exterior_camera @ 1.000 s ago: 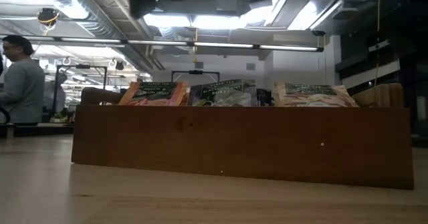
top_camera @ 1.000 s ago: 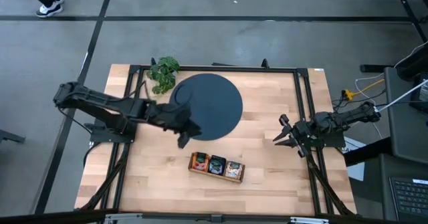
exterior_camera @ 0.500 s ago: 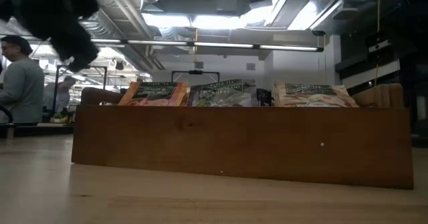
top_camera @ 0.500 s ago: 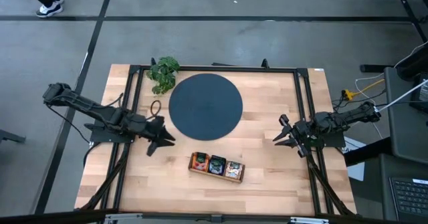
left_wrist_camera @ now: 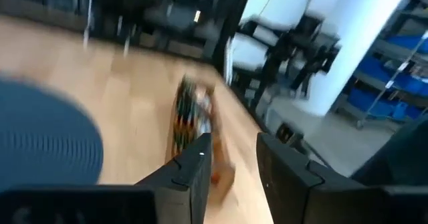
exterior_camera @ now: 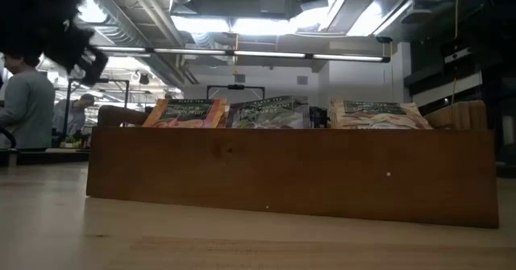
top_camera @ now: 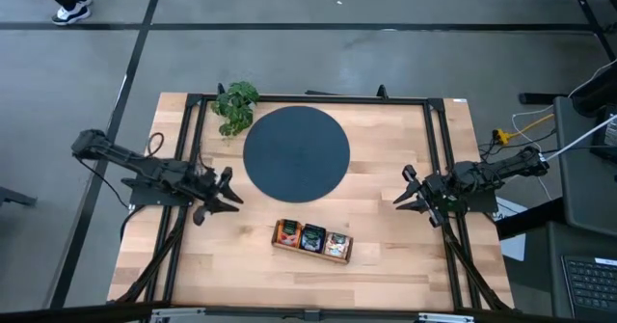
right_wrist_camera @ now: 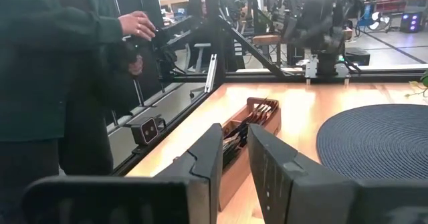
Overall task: Pick & Place Tea
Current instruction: Return to Home Position
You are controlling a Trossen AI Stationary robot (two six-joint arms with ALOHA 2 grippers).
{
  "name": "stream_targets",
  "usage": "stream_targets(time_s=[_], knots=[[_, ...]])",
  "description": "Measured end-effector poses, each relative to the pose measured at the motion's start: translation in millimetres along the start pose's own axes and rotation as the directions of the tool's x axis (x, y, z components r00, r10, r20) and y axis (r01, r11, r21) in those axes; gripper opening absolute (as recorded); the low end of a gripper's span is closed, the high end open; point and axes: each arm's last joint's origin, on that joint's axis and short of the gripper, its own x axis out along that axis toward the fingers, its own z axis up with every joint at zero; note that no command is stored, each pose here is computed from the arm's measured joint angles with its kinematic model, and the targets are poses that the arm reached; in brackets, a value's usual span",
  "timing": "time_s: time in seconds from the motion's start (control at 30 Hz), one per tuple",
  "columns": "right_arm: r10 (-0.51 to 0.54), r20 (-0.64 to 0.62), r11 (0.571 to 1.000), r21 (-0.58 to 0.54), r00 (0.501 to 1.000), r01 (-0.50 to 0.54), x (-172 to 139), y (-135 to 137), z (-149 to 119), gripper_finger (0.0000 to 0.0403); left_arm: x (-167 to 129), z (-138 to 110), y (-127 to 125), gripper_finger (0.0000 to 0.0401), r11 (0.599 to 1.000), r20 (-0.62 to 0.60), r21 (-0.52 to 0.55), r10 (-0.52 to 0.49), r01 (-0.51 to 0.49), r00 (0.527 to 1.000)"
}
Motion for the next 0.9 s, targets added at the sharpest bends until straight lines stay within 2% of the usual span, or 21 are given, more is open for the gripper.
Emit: stream_targets(time_s=[0.2, 0.3, 0.43, 0.6, 0.73, 0.9], knots=[[0.000, 0.000, 1.000, 0.001, 1.000, 0.000, 0, 0, 0, 0.0075, -16, 13, -4, 0.0116, 0.991, 0.179, 0.130, -0.026, 0.003, 0.984], [0.000, 0.000, 1.000, -0.001, 1.000, 0.000, 0, 0, 0, 0.0075, -20, 13, -4, 0.0116, 0.988, 0.180, 0.155, -0.018, -0.010, 0.983], [0.000, -0.001, 1.000, 0.000, 1.000, 0.000, 0, 0, 0, 0.0075, -20, 12, -5, 0.0116, 0.980, 0.170, 0.199, -0.058, 0.023, 0.984], [-0.001, -0.007, 1.000, 0.000, 1.000, 0.001, 0, 0, 0, 0.0075, -19, 11, -3, 0.0116, 0.943, 0.171, 0.329, -0.013, -0.045, 0.985], [-0.001, -0.006, 1.000, 0.001, 1.000, 0.001, 0, 0, 0, 0.0075, -19, 7, 1, 0.0116, 0.945, 0.147, 0.300, 0.088, -0.129, 0.985], [-0.001, -0.006, 1.000, 0.000, 1.000, 0.001, 0, 0, 0, 0.0075, -18, 7, 1, 0.0116, 0.953, 0.143, 0.272, 0.094, -0.131, 0.985]])
